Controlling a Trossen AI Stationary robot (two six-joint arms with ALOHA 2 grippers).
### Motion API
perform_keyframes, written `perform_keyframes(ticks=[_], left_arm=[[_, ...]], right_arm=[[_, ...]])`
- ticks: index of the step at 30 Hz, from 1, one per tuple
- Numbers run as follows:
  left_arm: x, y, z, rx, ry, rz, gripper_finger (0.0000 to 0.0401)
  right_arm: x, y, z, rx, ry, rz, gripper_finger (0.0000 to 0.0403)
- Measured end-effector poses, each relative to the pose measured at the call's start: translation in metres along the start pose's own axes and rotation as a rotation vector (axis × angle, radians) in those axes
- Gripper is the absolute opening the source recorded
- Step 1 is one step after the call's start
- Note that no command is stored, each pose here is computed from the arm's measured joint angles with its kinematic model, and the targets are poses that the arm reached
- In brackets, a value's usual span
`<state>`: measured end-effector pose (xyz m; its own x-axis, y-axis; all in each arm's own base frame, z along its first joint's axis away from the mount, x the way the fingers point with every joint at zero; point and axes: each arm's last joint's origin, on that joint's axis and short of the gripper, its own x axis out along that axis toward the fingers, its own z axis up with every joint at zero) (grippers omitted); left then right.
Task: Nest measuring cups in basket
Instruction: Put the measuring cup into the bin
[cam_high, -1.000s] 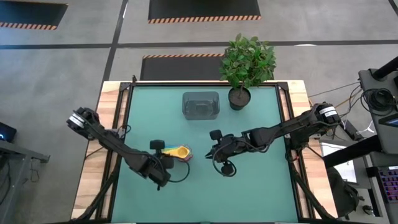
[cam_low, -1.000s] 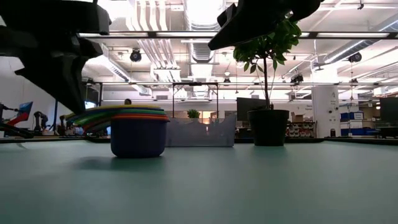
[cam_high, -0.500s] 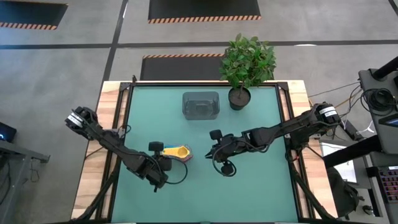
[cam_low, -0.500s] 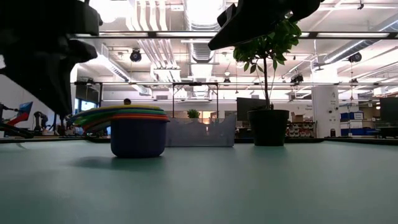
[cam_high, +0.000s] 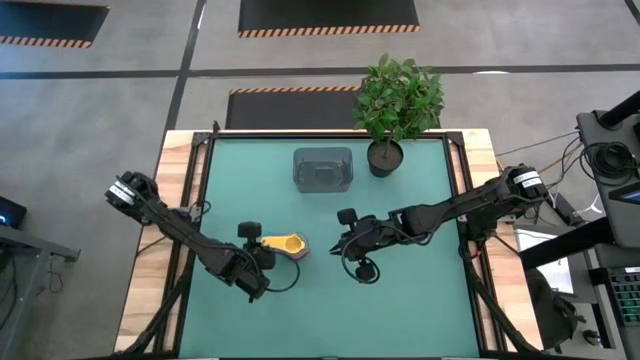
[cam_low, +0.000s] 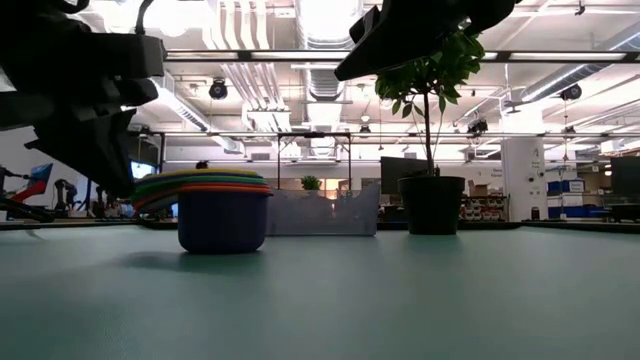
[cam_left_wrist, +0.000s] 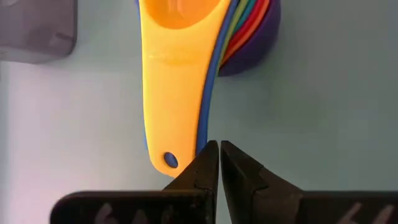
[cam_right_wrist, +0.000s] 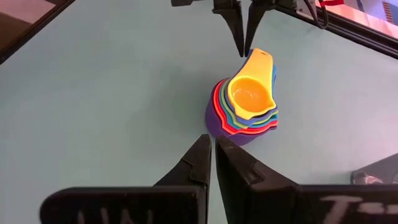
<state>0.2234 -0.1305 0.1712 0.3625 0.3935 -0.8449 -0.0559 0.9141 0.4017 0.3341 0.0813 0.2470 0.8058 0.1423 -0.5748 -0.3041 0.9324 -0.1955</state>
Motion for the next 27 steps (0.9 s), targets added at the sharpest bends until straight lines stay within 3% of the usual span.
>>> perform_keyframes(ticks=[27], left_arm=[[-0.0035,0.0001,0.0017,0.005,-0.03,0.045,0.0]], right_arm=[[0.0029,-0.0005,0.0035,0.056,-0.045,-0.007,0.0013]])
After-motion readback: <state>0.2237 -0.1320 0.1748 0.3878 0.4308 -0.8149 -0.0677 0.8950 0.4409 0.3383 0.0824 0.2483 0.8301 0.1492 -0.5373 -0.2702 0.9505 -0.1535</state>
